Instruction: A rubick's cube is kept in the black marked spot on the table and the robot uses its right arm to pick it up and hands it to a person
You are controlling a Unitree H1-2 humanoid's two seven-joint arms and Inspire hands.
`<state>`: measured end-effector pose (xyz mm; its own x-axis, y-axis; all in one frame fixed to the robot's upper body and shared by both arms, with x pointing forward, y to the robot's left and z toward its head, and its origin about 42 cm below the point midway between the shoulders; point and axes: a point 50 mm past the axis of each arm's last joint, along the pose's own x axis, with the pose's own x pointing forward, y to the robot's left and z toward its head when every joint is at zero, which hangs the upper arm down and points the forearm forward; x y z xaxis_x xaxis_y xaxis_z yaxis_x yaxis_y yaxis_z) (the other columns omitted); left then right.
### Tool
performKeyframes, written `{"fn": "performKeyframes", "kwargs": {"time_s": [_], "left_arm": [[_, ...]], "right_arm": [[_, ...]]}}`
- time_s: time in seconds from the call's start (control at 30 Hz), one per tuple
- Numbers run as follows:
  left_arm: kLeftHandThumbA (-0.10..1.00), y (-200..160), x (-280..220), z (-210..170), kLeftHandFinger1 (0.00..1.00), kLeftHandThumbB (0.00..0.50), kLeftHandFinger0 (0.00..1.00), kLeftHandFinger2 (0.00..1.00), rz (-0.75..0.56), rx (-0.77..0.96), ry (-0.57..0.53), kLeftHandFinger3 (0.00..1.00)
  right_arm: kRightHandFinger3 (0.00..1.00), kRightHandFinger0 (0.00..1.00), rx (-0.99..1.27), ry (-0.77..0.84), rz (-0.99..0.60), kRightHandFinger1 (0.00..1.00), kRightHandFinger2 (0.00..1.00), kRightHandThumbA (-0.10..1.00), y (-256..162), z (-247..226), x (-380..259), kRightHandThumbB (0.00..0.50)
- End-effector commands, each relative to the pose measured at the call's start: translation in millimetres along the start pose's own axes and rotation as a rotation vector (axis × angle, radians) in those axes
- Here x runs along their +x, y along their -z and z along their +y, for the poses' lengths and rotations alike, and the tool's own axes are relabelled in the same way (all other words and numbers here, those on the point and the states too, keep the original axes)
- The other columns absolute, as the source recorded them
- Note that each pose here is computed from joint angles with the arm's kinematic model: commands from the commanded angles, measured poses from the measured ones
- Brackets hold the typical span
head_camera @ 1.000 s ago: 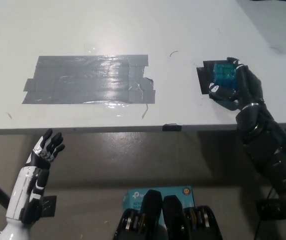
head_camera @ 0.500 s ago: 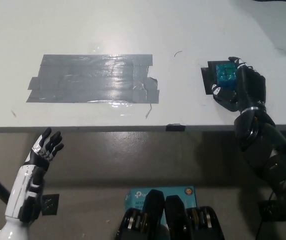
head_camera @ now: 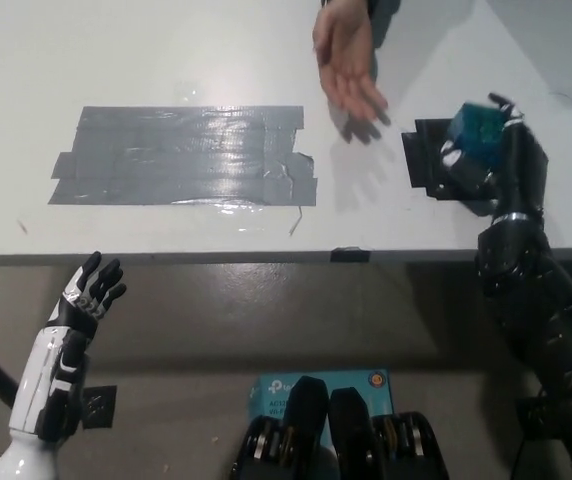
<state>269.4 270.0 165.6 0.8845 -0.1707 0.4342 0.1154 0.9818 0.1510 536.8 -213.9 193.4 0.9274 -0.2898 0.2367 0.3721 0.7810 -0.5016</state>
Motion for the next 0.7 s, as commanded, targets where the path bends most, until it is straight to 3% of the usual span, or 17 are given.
{"fn": "performKeyframes", "kwargs": {"time_s": [0.0,0.13,0.37,0.53,0.67], "left_arm": [[0.91,-11,6,3,1.0,0.09,1.0,1.0,-0.048,0.019,0.007,1.0],[0.91,-11,6,2,1.0,0.097,1.0,1.0,-0.045,0.016,0.008,1.0],[0.92,-12,6,3,1.0,0.099,1.0,1.0,-0.044,0.021,0.011,1.0],[0.91,-12,6,2,1.0,0.09,1.0,1.0,-0.046,0.009,0.011,1.0],[0.91,-11,6,0,1.0,0.093,1.0,1.0,-0.047,0.011,0.017,1.0]], "right_arm": [[0.88,0.0,0.345,0.074,-0.163,0.43,0.88,-0.1,-79,-29,27,0.183],[0.89,0.0,0.379,0.078,-0.28,0.36,0.83,-0.1,-113,-46,23,0.164],[0.91,0.0,0.404,0.084,-0.381,0.39,0.86,-0.1,-146,-56,21,0.176],[1.0,0.02,0.379,0.046,-0.408,0.47,0.91,-0.1,-169,-52,28,0.162],[0.99,0.02,0.321,0.028,-0.407,0.48,0.91,-0.1,-175,-40,40,0.176]]}}
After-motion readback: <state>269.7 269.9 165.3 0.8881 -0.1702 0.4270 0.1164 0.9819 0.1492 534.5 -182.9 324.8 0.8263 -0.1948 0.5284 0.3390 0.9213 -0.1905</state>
